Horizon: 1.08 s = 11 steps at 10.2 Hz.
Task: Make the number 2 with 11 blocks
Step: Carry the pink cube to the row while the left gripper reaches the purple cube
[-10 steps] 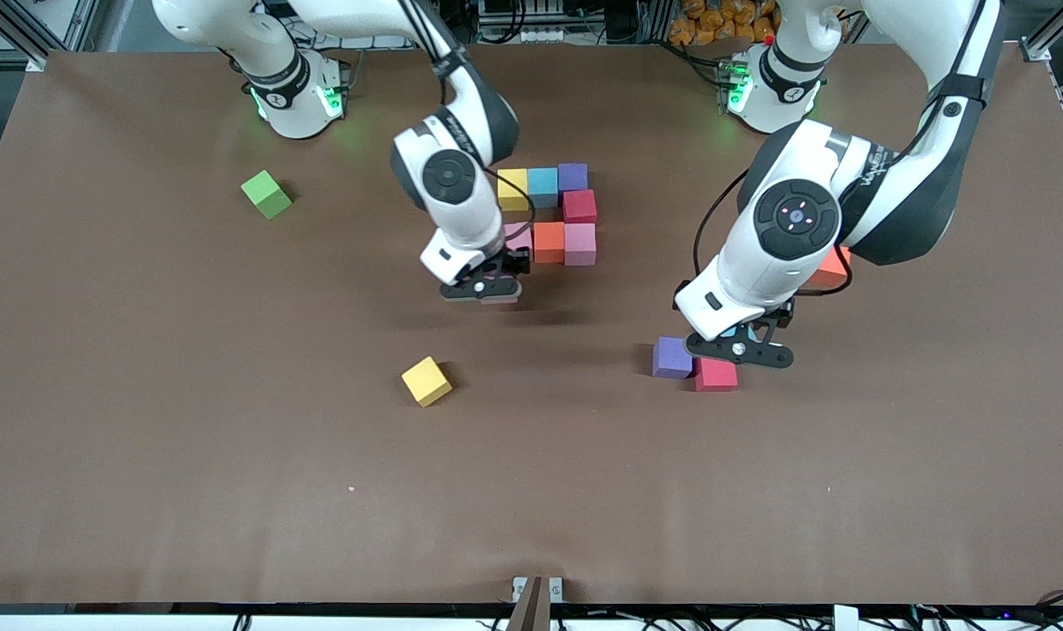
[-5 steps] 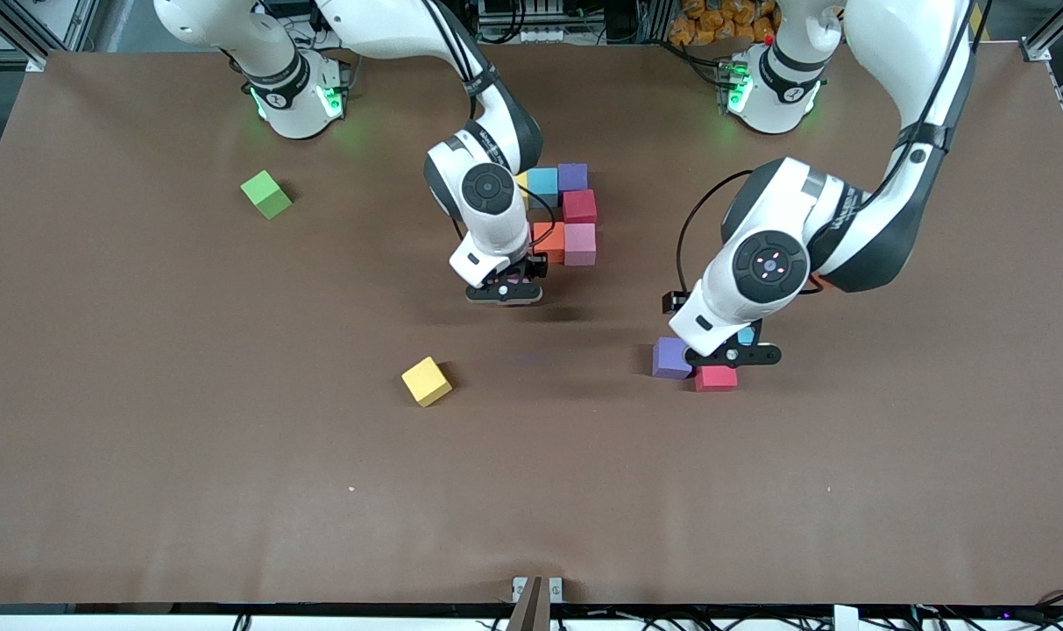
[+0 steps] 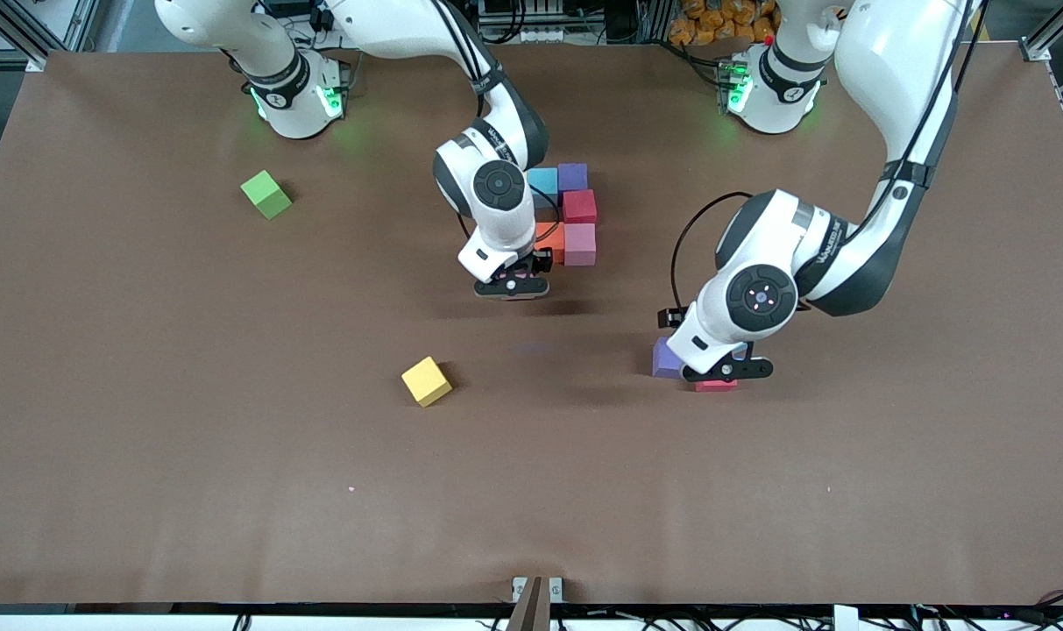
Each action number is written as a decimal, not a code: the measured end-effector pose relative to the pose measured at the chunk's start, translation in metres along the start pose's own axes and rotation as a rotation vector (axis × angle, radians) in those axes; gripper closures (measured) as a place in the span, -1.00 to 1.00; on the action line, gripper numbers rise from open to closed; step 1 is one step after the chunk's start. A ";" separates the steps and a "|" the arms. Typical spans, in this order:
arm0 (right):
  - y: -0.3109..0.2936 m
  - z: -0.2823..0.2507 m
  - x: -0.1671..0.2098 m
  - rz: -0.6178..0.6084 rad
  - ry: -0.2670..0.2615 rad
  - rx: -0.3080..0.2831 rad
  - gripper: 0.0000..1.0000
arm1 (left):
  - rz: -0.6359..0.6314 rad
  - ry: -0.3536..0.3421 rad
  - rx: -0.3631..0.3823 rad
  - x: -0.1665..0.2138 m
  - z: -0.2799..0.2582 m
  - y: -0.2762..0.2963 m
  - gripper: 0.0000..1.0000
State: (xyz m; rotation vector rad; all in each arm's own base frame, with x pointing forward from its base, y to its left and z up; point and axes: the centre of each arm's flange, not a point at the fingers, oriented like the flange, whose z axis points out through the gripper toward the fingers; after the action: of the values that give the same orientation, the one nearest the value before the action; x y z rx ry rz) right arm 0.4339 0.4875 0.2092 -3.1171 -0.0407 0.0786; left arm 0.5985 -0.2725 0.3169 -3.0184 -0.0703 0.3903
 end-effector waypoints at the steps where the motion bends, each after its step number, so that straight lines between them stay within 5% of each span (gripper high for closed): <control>1: 0.002 0.007 -0.005 -0.002 0.007 -0.002 -0.26 | -0.006 0.000 -0.005 0.004 0.004 -0.003 -1.00; 6: -0.009 0.015 -0.024 -0.002 0.008 -0.006 -0.26 | -0.072 -0.025 -0.084 0.014 0.012 -0.010 -1.00; 11: -0.009 0.015 -0.027 -0.006 0.019 -0.001 -0.26 | -0.131 -0.054 -0.069 0.007 0.033 0.015 -1.00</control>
State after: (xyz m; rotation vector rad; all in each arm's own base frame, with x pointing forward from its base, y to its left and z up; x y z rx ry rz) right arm 0.4060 0.4963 0.1954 -3.1184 -0.0494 0.0491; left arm 0.5975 -0.2841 0.2814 -3.0482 -0.2901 0.4652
